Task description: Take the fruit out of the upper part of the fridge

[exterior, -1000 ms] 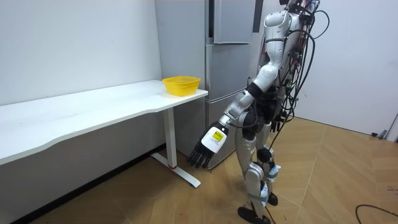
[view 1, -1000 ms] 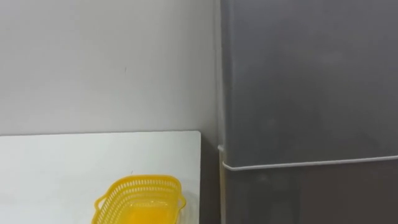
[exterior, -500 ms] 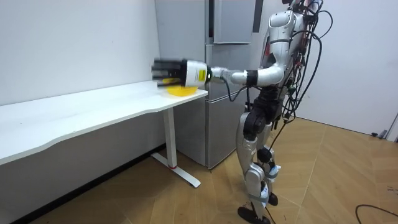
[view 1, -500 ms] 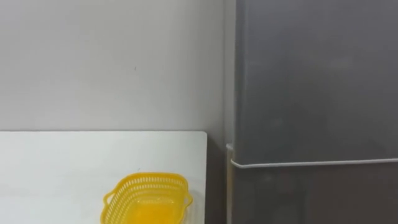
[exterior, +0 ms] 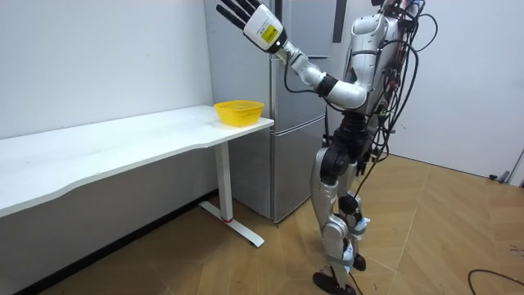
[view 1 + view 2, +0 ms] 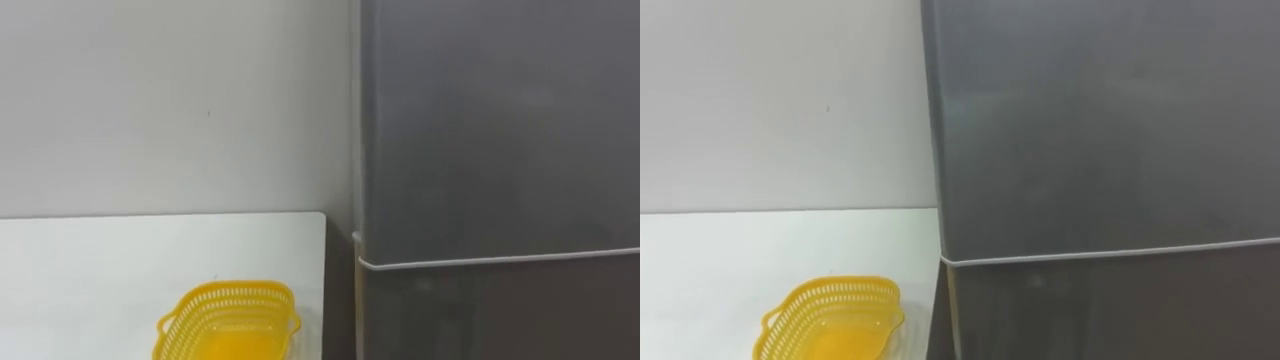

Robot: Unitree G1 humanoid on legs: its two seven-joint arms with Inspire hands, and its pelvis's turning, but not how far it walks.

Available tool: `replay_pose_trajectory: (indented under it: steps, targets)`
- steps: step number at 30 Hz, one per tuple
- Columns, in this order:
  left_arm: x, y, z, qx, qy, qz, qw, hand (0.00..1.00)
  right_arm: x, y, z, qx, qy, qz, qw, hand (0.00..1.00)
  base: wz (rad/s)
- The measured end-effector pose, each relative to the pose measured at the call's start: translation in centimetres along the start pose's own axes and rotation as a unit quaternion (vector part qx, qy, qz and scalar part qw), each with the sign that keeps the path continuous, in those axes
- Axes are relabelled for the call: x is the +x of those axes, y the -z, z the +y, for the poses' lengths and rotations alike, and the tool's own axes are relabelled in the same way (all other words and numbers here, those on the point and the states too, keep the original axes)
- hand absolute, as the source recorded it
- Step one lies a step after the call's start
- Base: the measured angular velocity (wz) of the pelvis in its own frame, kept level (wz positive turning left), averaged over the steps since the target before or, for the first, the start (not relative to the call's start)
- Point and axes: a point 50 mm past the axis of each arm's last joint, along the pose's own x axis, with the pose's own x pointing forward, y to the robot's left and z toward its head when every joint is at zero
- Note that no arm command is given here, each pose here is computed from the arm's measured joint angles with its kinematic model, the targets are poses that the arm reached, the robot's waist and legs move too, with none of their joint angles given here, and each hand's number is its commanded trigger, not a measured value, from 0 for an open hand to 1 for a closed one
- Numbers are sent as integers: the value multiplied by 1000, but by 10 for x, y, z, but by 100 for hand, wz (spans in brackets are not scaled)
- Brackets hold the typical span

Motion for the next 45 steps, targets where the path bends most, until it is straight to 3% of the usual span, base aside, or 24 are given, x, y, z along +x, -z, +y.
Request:
replay_pose_trajectory:
  steps: [6, 10, 16, 36, 45]
  targets:
    - [-11, -3, -38, -117, 148, 35, 981, 0, 0, 2, 4, -10, -14, 7, 1000, 0, -2]
    - [-20, -4, -61, -144, 239, 45, 959, 0, 1, -8, 1, -22, -5, -4, 1000, 0, 1]
    - [-26, -10, -82, -167, 332, 34, 928, 0, 2, -18, -1, -34, -1, -14, 999, 0, -7]
    - [-52, 0, -107, -209, 510, 100, 829, 0, 3, -18, -1, -34, -6, 1, 999, 0, -4]
    - [-56, -1, -109, -212, 539, 98, 809, 0, 3, -19, 0, -43, -8, 1, 999, 0, 0]
